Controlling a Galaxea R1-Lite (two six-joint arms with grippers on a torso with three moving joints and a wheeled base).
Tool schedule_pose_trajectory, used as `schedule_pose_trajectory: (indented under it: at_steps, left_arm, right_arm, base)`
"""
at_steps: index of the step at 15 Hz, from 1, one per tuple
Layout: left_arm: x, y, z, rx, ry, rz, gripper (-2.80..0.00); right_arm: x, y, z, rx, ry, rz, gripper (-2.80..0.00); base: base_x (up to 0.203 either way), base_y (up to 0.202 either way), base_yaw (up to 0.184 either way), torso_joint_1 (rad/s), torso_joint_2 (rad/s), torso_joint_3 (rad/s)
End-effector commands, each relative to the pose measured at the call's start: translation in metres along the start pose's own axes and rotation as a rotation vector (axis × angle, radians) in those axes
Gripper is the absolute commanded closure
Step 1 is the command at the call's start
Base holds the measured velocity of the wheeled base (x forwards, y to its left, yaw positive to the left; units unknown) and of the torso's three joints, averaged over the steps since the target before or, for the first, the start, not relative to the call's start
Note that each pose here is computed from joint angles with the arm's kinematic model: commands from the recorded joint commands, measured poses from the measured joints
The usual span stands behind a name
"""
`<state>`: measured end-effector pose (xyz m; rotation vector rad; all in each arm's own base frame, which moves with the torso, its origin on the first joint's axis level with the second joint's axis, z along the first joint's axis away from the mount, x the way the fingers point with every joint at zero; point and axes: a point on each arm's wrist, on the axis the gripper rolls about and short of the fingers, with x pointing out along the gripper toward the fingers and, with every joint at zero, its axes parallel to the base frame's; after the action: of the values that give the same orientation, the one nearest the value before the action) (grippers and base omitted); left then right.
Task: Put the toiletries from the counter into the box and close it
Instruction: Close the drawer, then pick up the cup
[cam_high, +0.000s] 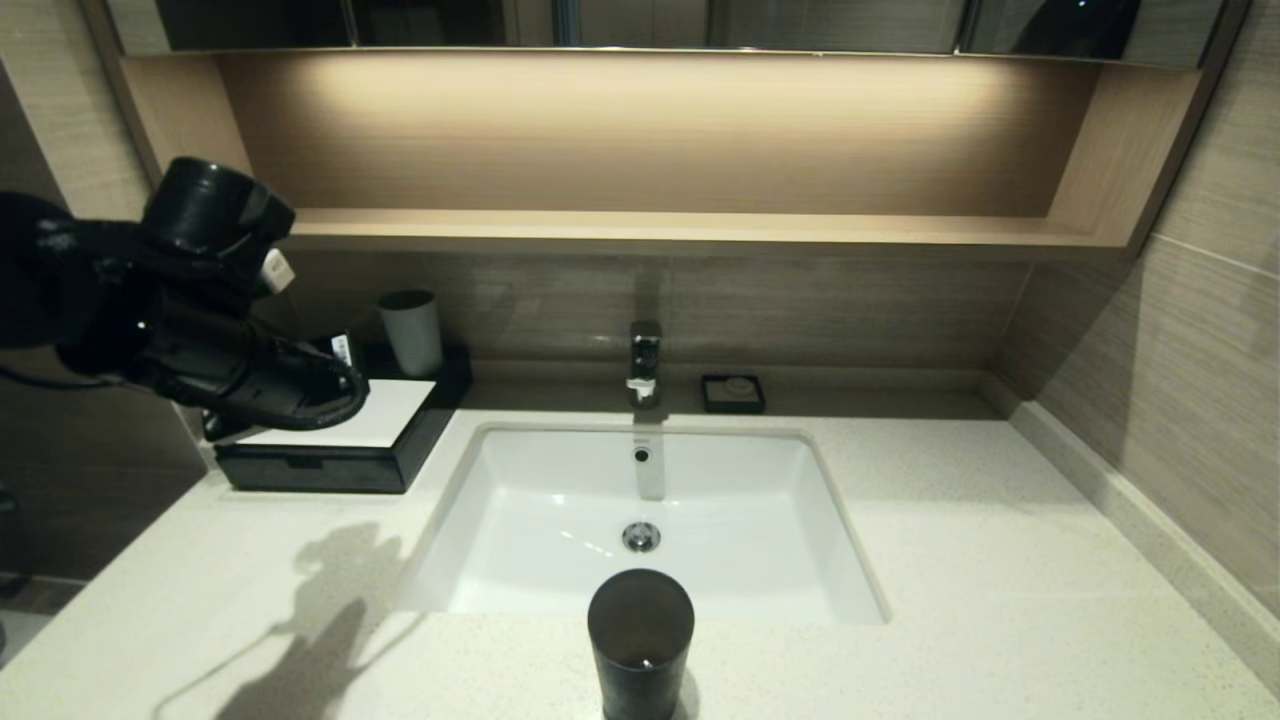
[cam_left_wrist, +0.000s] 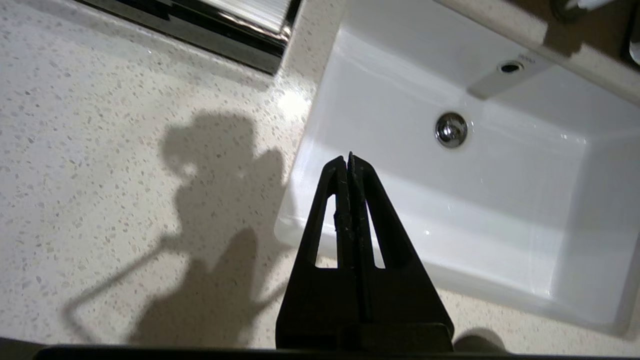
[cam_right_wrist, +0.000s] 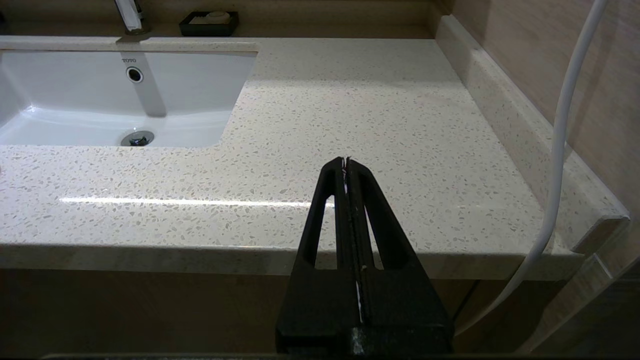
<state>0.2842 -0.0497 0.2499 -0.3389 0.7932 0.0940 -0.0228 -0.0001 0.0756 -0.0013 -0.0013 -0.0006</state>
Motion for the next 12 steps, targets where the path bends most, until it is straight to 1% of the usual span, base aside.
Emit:
schedule_pose_trajectory:
  at_steps: [1,5,7,10,12]
  left_arm:
    - [-0.023,-0.021,-0.007,0.059,0.049,-0.043,0.00]
    - [-0.041,-0.051,-0.027,0.169,0.154,-0.099,0.00]
    - [-0.045,-0.061,-0.039,0.211,0.210,-0.114,0.00]
    - [-0.045,-0.074,-0.050,0.233,0.245,-0.135,0.00]
    - [-0.043,-0.078,-0.050,0.229,0.250,-0.136,0.00]
  right_arm:
    - [0.000,0.000,0.000,0.000,0.001,0.001,0.00]
    - [0.000,0.000,0.000,0.000,0.001,0.001,0.00]
    - [0.000,0.000,0.000,0.000,0.001,0.001,0.00]
    - [0.000,0.000,0.000,0.000,0.001,0.001,0.00]
    - [0.000,0.000,0.000,0.000,0.001,0.001,0.00]
  base:
    - [0.000,0.000,0.000,0.000,0.00,0.000]
    - [0.000,0.000,0.000,0.000,0.00,0.000]
    - [0.000,0.000,0.000,0.000,0.00,0.000]
    - [0.000,0.000,0.000,0.000,0.00,0.000]
    - [0.000,0.000,0.000,0.000,0.00,0.000]
